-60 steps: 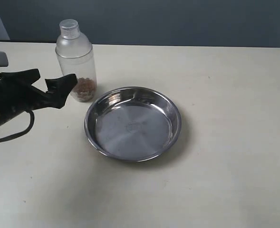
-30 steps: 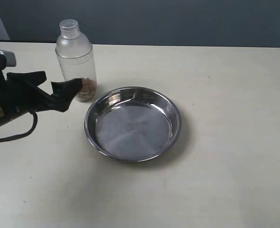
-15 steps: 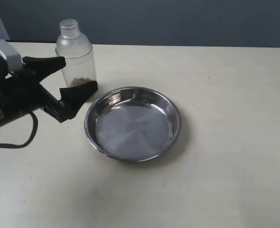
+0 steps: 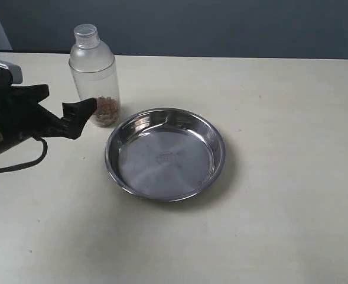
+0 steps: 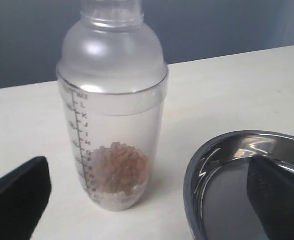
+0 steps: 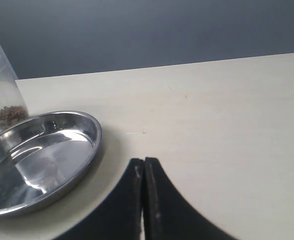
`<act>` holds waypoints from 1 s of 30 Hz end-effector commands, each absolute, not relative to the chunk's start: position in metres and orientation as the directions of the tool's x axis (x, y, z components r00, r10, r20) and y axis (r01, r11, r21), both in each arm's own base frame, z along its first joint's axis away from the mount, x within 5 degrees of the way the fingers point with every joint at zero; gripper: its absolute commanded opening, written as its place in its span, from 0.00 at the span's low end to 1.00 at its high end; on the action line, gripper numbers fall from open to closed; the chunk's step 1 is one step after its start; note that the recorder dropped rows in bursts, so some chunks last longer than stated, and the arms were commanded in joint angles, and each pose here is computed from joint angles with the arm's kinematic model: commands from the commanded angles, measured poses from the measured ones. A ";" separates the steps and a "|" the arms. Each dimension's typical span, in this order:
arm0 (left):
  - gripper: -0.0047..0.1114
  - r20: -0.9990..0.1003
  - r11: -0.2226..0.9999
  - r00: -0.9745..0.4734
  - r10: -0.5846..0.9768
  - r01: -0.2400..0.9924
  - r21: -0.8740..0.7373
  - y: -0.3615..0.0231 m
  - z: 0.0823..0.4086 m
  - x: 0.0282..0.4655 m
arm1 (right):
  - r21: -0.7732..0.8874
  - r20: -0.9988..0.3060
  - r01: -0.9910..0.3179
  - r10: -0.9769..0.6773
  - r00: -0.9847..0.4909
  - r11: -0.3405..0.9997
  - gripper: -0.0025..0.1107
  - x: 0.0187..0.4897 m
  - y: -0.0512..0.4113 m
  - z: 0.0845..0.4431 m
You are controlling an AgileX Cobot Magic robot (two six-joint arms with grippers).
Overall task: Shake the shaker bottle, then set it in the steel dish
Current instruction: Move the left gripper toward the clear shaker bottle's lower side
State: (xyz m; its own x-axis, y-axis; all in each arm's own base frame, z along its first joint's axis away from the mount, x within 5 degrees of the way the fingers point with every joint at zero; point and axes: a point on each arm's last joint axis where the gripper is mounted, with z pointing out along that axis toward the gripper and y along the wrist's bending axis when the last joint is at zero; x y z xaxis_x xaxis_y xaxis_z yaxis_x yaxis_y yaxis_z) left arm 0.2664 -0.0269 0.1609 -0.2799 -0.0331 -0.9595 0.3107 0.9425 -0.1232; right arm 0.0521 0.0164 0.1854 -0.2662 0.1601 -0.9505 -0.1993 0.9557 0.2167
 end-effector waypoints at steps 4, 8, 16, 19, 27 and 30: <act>0.91 -0.941 0.966 -0.331 -0.072 0.213 -0.148 -0.019 0.156 0.268 | 0.214 -0.954 -0.202 0.160 -0.254 0.956 0.02 0.052 0.016 0.186; 0.91 -0.953 0.958 -0.296 -0.071 0.245 -0.147 -0.022 0.160 0.269 | 0.214 -0.954 -0.202 0.160 -0.254 0.956 0.02 0.052 0.016 0.186; 0.91 -0.927 0.940 -0.323 -0.193 0.209 -0.269 -0.022 0.160 0.269 | 0.214 -0.954 -0.202 0.160 -0.254 0.956 0.02 0.052 0.016 0.186; 0.91 -0.911 0.951 -0.366 -0.189 0.162 -0.262 -0.019 0.158 0.273 | 0.214 -0.954 -0.202 0.160 -0.254 0.956 0.02 0.052 0.016 0.186; 0.91 -0.917 0.957 -0.382 -0.118 0.203 -0.207 -0.020 0.158 0.288 | 0.214 -0.954 -0.202 0.160 -0.254 0.956 0.02 0.052 0.016 0.186; 0.91 -0.918 0.950 -0.389 -0.078 0.251 -0.187 -0.024 0.149 0.293 | 0.214 -0.954 -0.202 0.160 -0.254 0.956 0.02 0.052 0.016 0.186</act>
